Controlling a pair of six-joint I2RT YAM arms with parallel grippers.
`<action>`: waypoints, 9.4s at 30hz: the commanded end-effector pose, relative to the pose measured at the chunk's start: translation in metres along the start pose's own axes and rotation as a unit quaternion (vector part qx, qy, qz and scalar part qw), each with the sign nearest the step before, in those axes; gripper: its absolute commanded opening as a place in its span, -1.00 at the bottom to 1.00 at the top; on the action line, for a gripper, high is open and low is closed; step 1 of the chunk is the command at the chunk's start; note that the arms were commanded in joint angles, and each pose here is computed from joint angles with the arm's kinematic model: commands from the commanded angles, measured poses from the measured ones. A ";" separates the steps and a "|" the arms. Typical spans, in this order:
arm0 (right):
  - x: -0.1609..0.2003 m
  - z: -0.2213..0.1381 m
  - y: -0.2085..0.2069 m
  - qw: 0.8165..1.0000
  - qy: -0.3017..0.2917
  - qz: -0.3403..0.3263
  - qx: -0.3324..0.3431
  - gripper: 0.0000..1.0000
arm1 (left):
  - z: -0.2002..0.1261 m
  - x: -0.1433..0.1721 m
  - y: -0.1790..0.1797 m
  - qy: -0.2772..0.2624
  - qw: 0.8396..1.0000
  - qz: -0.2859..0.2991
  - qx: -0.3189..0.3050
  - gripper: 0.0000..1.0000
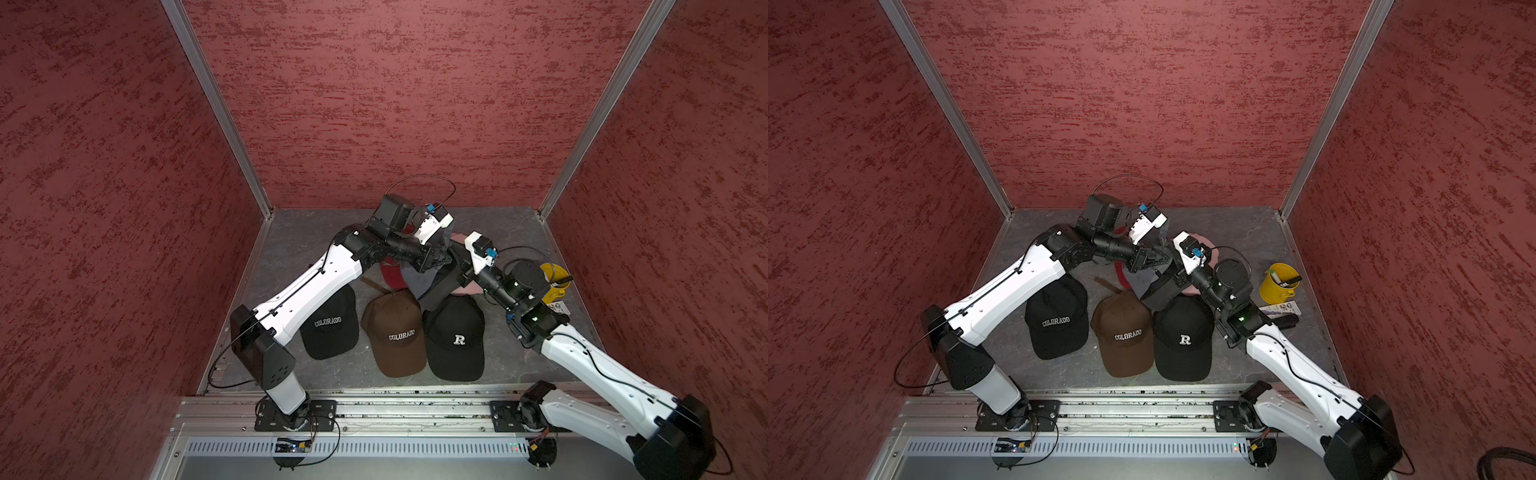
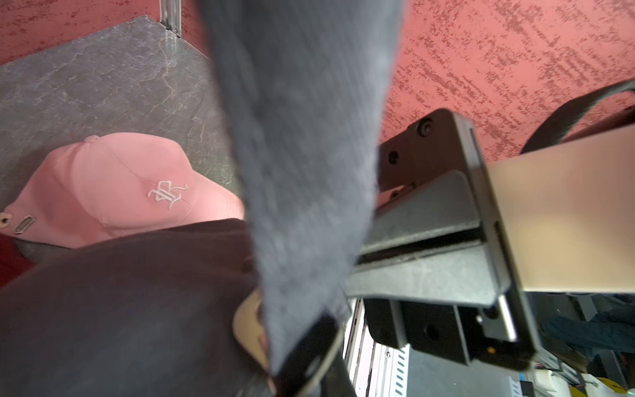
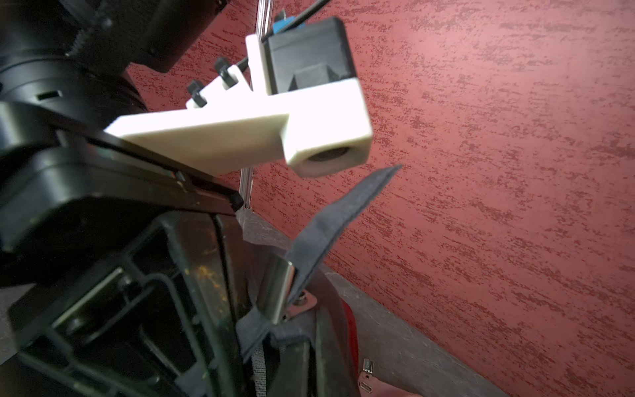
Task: Open the adjustable buckle of the baseball cap
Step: Pull the adjustable strap on the baseball cap, then place the baseball cap at the center of the board.
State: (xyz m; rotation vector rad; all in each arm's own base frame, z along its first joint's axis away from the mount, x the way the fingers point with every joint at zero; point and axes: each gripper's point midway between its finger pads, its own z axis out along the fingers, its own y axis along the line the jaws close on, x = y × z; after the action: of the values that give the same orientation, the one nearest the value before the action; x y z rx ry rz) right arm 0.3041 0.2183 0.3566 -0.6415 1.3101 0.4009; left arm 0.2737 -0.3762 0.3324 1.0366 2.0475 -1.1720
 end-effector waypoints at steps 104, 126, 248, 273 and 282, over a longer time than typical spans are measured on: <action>-0.018 0.046 -0.090 0.923 0.039 0.304 0.232 -1.00 | -0.113 -0.015 0.045 -0.327 0.889 0.008 -0.320 0.07; -0.042 0.045 -0.115 0.894 0.006 0.342 0.290 -1.00 | 0.038 -0.001 0.019 -0.320 0.927 0.070 -0.182 0.15; -0.022 0.010 -0.043 0.960 0.022 0.254 0.115 0.40 | -0.147 0.160 0.314 -0.205 0.895 -0.370 -0.141 -1.00; 0.041 0.014 -0.054 0.964 0.077 0.202 0.155 0.97 | -0.193 0.166 0.302 -0.144 0.850 -0.193 -0.469 0.58; 0.102 -0.034 -0.116 0.918 0.085 0.166 0.350 0.97 | -0.260 0.191 0.290 -0.189 0.788 -0.184 -0.556 0.99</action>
State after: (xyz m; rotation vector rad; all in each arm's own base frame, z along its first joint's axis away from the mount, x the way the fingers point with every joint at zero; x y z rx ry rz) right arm 0.3684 0.1391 0.2802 0.0102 1.6752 0.2907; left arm 0.3942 -0.0149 0.1695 -0.1215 2.1462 -0.2184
